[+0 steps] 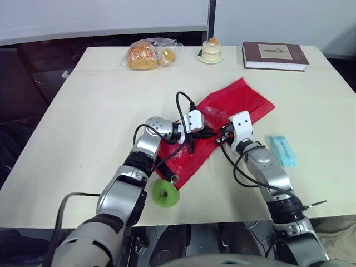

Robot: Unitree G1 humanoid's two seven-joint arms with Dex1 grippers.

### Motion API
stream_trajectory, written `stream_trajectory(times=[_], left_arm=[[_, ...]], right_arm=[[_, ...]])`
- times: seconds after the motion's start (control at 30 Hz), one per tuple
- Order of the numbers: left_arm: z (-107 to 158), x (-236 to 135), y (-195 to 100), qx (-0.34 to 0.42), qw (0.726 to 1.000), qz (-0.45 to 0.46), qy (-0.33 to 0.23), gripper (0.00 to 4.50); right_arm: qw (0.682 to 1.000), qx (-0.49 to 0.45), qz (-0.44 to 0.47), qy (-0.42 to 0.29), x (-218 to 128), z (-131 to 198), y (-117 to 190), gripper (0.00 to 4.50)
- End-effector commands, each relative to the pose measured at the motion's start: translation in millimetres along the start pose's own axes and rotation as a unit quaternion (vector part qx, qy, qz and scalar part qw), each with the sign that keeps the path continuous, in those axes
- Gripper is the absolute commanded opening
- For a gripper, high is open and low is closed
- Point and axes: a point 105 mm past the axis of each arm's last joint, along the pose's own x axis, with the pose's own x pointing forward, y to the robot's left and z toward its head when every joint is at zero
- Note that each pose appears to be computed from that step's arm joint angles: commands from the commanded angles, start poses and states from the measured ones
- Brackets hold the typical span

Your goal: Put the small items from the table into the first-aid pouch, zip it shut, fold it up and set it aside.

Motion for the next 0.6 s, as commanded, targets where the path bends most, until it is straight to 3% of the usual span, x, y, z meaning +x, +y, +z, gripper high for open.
stream_trajectory(times=[0.03,0.33,0.6], left_arm=[[8.8,-4.0,9.9,0.037,0.999,0.005,0.004,0.00],[13.7,-20.4,23.2,0.067,0.998,-0.003,0.007,0.00],[19.9,-38.4,1.3,0.053,0.990,-0.126,-0.031,0.00]], right_arm=[[1.000,-0.009,0.021,-0.020,-10.0,14.2,6.9,0.04],[0.998,-0.020,0.062,0.021,-41.9,3.5,10.5,0.04],[0.996,-0.035,0.073,0.029,-51.3,6.7,3.5,0.04]])
